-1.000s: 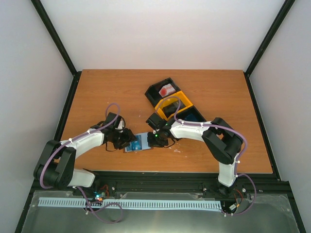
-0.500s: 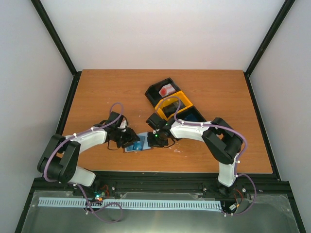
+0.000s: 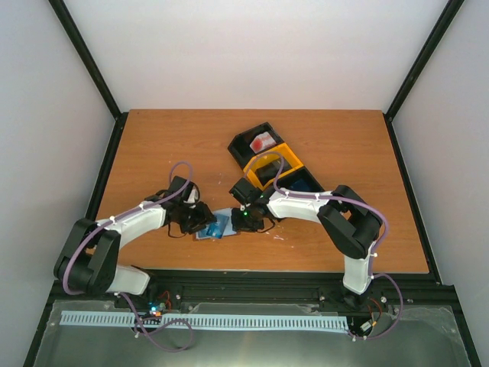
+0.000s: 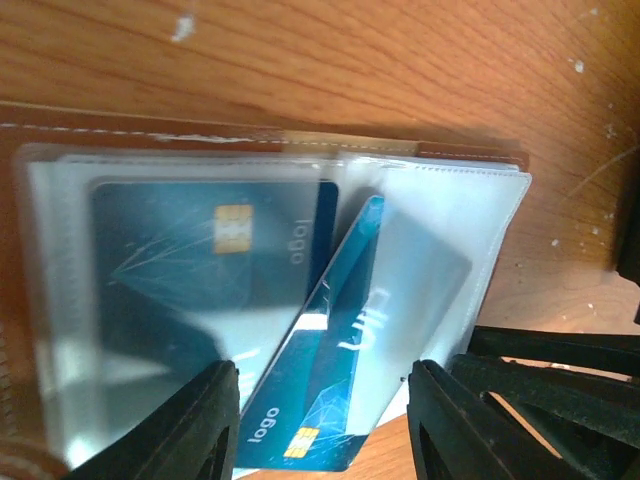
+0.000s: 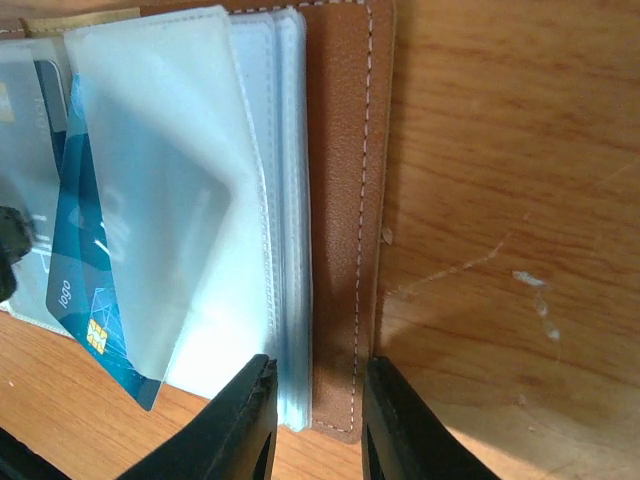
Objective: Put the credit cards into the card holder
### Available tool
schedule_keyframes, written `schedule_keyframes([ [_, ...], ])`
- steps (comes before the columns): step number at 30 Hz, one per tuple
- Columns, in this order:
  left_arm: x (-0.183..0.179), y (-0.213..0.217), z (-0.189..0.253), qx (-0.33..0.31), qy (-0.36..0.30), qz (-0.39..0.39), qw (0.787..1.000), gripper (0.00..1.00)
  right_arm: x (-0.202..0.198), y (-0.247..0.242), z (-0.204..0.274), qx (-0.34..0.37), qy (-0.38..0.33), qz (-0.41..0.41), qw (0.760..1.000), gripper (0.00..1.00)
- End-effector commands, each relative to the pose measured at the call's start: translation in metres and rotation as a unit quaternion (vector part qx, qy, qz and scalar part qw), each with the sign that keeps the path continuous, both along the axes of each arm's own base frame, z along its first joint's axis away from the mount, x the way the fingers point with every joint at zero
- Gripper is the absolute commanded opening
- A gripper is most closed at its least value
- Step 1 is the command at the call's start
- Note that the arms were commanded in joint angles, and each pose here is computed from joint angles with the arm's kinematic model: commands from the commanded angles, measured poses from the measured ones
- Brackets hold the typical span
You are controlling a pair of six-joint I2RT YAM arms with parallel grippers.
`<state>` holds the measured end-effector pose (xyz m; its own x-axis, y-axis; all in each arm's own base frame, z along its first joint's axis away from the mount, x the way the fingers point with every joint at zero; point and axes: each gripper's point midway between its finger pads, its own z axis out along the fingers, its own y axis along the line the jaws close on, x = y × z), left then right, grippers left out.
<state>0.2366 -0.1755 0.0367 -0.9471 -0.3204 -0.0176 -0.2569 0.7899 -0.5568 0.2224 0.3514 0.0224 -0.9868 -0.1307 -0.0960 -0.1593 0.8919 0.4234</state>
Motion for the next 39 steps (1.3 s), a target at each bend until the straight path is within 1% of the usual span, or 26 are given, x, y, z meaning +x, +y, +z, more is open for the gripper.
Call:
schedule_keyframes([
  [1, 0.002, 0.012, 0.011, 0.038, -0.01, 0.014, 0.999, 0.47, 0.0, -0.015, -0.007, -0.039, -0.024, 0.006, 0.999, 0.25],
  [3, 0.003, 0.013, 0.013, 0.041, -0.013, 0.016, 0.999, 0.48, 0.005, -0.011, 0.008, -0.035, -0.049, 0.014, 0.998, 0.26],
  [6, 0.002, 0.014, 0.013, 0.044, -0.014, 0.014, 0.999, 0.47, 0.008, -0.007, 0.022, -0.061, -0.081, 0.032, 0.994, 0.28],
  [8, 0.002, 0.016, 0.012, 0.048, -0.015, 0.015, 0.999, 0.43, 0.005, -0.003, 0.027, -0.077, -0.095, 0.044, 0.992, 0.28],
  [10, 0.0, 0.019, 0.01, 0.056, -0.014, 0.018, 0.998, 0.38, -0.002, 0.009, 0.032, -0.069, -0.1, 0.065, 0.99, 0.27],
  [14, -0.007, 0.024, 0.002, 0.064, -0.007, 0.018, 0.998, 0.27, -0.027, 0.045, 0.037, -0.006, -0.09, 0.128, 0.988, 0.22],
  [17, -0.012, 0.026, -0.004, 0.066, -0.002, 0.019, 0.998, 0.23, -0.041, 0.065, 0.035, 0.03, -0.073, 0.164, 0.983, 0.18],
  [20, -0.016, 0.027, -0.009, 0.065, 0.004, 0.017, 0.998, 0.21, -0.052, 0.074, 0.031, 0.042, -0.053, 0.188, 0.98, 0.15],
  [23, -0.021, 0.028, -0.016, 0.066, 0.012, 0.016, 0.998, 0.2, -0.059, 0.075, 0.022, 0.033, -0.041, 0.205, 0.977, 0.14],
  [27, -0.026, 0.031, -0.021, 0.069, 0.021, 0.018, 0.997, 0.19, -0.064, 0.07, 0.011, 0.02, -0.032, 0.211, 0.977, 0.14],
  [30, -0.028, 0.033, -0.024, 0.069, 0.024, 0.02, 0.997, 0.17, -0.061, 0.068, 0.005, 0.01, -0.039, 0.207, 0.978, 0.14],
  [39, -0.029, 0.033, -0.025, 0.065, 0.026, 0.015, 0.997, 0.16, -0.035, 0.063, -0.008, -0.035, -0.098, 0.185, 0.977, 0.11],
])
